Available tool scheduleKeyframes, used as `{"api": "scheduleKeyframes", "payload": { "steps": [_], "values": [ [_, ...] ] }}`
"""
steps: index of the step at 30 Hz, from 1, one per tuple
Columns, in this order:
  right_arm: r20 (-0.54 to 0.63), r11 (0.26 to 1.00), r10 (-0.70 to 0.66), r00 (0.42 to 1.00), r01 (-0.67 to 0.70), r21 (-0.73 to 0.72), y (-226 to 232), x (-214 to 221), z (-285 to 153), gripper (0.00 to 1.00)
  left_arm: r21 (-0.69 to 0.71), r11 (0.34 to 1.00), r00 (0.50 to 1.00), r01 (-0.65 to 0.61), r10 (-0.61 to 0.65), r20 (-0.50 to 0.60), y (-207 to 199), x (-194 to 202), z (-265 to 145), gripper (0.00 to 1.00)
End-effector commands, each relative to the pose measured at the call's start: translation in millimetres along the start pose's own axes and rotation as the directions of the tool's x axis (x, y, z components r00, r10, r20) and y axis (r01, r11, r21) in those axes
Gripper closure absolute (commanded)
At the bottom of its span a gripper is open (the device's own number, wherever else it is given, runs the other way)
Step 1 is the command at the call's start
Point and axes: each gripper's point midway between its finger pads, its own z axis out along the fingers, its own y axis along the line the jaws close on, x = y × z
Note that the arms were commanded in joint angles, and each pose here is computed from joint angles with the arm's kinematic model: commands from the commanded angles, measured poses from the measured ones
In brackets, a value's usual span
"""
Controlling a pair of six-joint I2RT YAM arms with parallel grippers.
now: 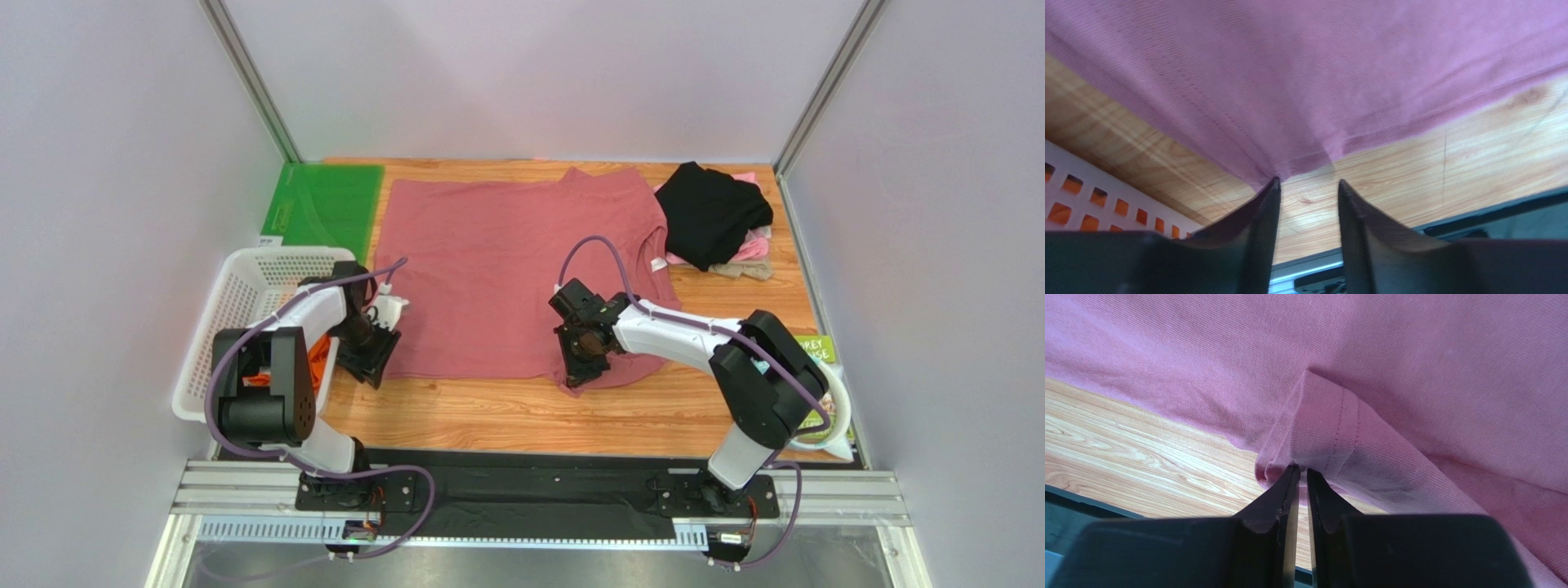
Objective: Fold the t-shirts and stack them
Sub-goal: Flatten out the tshirt
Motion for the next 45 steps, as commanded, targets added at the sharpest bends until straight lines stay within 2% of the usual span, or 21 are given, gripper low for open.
{"api": "scheduleKeyframes", "payload": {
  "steps": [1, 2, 6, 9, 20, 28, 37, 38, 39, 40, 42, 45],
  "values": [
    [0.037, 0.999, -0.008, 0.999, 0.009, -0.034, 6.3, -9.8, -5.5, 0.91, -0.015, 1.000, 1.000, 0.008, -0.008, 0.002, 7.1, -5.9, 2.3, 0.70],
    [0.041, 0.999, -0.008, 0.999, 0.010, -0.036, 6.9, -10.7, -7.0, 0.94, -0.017, 1.000, 1.000, 0.006, -0.006, 0.002, 9.2, -9.0, 3.6, 0.78],
    [0.046, 0.999, -0.008, 0.999, 0.010, -0.033, 6.9, -12.0, -11.3, 0.98, -0.013, 1.000, 1.000, 0.009, -0.009, 0.008, 11.6, -15.6, 6.7, 0.79],
    [0.050, 1.000, -0.010, 0.999, 0.011, -0.027, 6.2, -13.3, -16.3, 1.00, 0.002, 1.000, 1.000, 0.016, -0.016, 0.022, 11.3, -24.3, 4.1, 1.00],
    [0.133, 0.999, -0.002, 0.991, 0.006, -0.032, 3.1, -10.6, -84.4, 1.00, 0.014, 1.000, 0.992, -0.017, 0.016, 0.125, 3.4, -39.6, -35.6, 1.00],
    [0.117, 0.999, 0.037, 0.992, -0.035, -0.021, -10.8, 13.5, -91.5, 1.00, 0.024, 0.999, 0.991, -0.027, 0.024, 0.134, -2.2, -34.7, -37.4, 1.00],
    [0.169, 0.999, 0.048, 0.985, -0.051, 0.018, -22.5, 13.6, -103.8, 1.00, 0.055, 0.998, 0.993, -0.035, 0.029, 0.117, -8.8, -26.8, -34.3, 1.00],
    [0.169, 0.998, 0.049, 0.984, -0.053, 0.018, -22.6, 14.0, -103.8, 1.00, 0.045, 0.998, 0.994, -0.038, 0.033, 0.106, -7.3, -24.7, -34.1, 0.94],
    [0.168, 0.998, 0.051, 0.984, -0.054, 0.014, -22.0, 14.2, -104.2, 1.00, 0.038, 0.999, 0.995, -0.035, 0.032, 0.093, -6.1, -21.9, -32.9, 0.72],
    [0.168, 0.998, 0.052, 0.984, -0.055, 0.014, -22.4, 15.0, -104.9, 1.00, 0.033, 0.999, 0.997, -0.032, 0.030, 0.073, -5.7, -16.4, -29.3, 0.64],
    [0.165, 0.998, 0.052, 0.985, -0.056, 0.020, -24.5, 17.5, -105.9, 1.00, 0.009, 1.000, 0.998, -0.028, 0.027, 0.054, -1.7, -10.1, -24.0, 0.56],
    [0.179, 0.998, 0.052, 0.982, -0.058, 0.027, -27.8, 18.6, -108.4, 1.00, -0.014, 1.000, 1.000, -0.005, 0.006, 0.013, 0.4, 1.9, -14.0, 0.54]
  ]
}}
